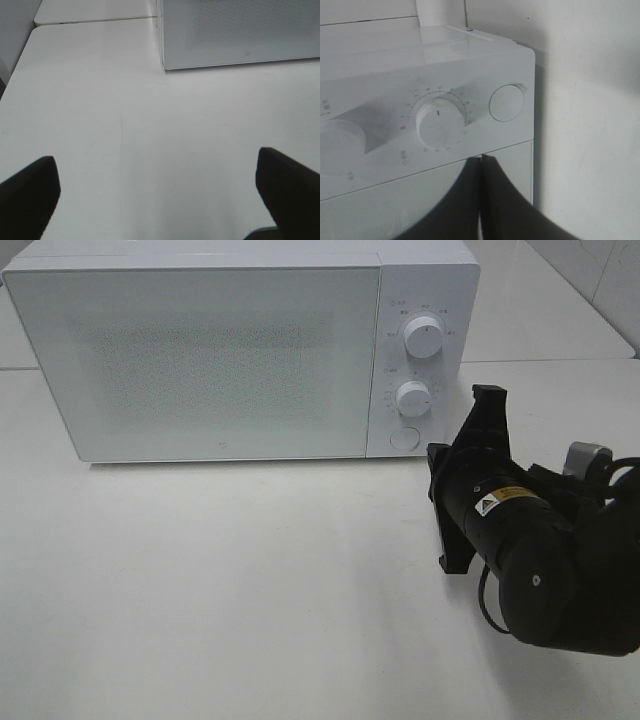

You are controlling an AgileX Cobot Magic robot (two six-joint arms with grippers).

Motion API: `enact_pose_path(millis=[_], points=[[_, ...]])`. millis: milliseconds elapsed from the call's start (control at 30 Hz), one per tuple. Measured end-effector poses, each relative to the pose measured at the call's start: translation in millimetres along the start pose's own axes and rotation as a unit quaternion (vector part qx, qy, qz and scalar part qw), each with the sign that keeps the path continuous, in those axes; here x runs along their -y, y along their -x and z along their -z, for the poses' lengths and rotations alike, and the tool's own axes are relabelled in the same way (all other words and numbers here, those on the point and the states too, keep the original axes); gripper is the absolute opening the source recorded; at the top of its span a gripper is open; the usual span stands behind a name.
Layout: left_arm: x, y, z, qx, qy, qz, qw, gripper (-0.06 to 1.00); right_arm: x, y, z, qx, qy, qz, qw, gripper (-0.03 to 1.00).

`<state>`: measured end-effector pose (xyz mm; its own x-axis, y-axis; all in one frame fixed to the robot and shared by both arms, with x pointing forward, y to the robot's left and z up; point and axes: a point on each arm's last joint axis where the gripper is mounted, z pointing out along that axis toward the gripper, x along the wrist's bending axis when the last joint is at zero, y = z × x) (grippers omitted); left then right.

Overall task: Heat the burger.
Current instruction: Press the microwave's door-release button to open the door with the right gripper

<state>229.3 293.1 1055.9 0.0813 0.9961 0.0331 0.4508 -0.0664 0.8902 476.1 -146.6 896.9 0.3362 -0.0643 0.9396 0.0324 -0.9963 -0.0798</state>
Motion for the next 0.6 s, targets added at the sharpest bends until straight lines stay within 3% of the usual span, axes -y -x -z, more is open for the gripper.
enact_pose_path(millis=[600], points=[[0, 0, 0, 0.000, 0.000, 0.000, 1.000, 0.99, 15, 11, -44, 0.044, -0.006, 0.009, 0.999, 0.01]])
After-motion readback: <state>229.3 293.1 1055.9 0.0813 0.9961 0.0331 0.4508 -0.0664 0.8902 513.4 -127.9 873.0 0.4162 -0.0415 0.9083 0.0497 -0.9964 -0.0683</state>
